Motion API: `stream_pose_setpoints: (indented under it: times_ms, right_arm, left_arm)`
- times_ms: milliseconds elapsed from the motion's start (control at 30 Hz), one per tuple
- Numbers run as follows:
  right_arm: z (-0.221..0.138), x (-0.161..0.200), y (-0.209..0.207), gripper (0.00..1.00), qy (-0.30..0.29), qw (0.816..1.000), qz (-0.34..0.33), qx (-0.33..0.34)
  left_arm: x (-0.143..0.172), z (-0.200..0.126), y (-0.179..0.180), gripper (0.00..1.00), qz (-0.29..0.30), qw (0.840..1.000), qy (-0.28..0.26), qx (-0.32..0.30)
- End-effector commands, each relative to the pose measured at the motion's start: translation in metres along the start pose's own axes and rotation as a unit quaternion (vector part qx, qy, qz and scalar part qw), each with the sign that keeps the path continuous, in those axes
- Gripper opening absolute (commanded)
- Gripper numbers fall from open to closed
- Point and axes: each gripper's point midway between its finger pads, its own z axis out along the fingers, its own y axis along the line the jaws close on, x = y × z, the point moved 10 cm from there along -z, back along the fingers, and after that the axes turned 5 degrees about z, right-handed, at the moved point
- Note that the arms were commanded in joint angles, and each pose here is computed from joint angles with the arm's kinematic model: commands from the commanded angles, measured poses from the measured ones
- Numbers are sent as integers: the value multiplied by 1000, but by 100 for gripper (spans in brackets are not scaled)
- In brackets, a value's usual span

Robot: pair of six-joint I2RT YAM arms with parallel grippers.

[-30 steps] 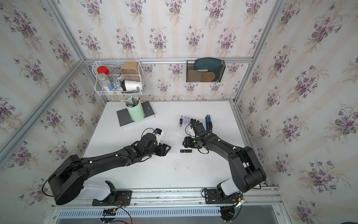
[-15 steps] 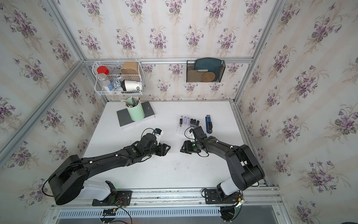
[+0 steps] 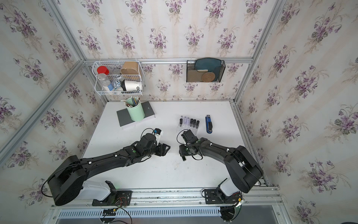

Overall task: Arrange the lipsticks in the organizer
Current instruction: Pick up the lipstick at the center of the board.

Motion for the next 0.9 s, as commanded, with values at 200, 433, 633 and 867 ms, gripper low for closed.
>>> stream_pose_setpoints:
  times_ms: [200, 433, 633, 867]
  right_arm:
    - [9, 17, 8, 48, 8, 996, -47, 82]
    - [18, 19, 8, 36, 20, 996, -55, 74]
    - [13, 16, 13, 23, 4, 995, -93, 44]
    - [-20, 18, 49, 21, -80, 970, -222, -53]
  left_arm:
    - [2, -9, 7, 68, 12, 999, -3, -39]
    - [-1, -19, 10, 67, 9, 998, -9, -54]
    - [-11, -34, 21, 58, -53, 999, 10, 9]
    - [-4, -56, 19, 66, -98, 983, 64, 142]
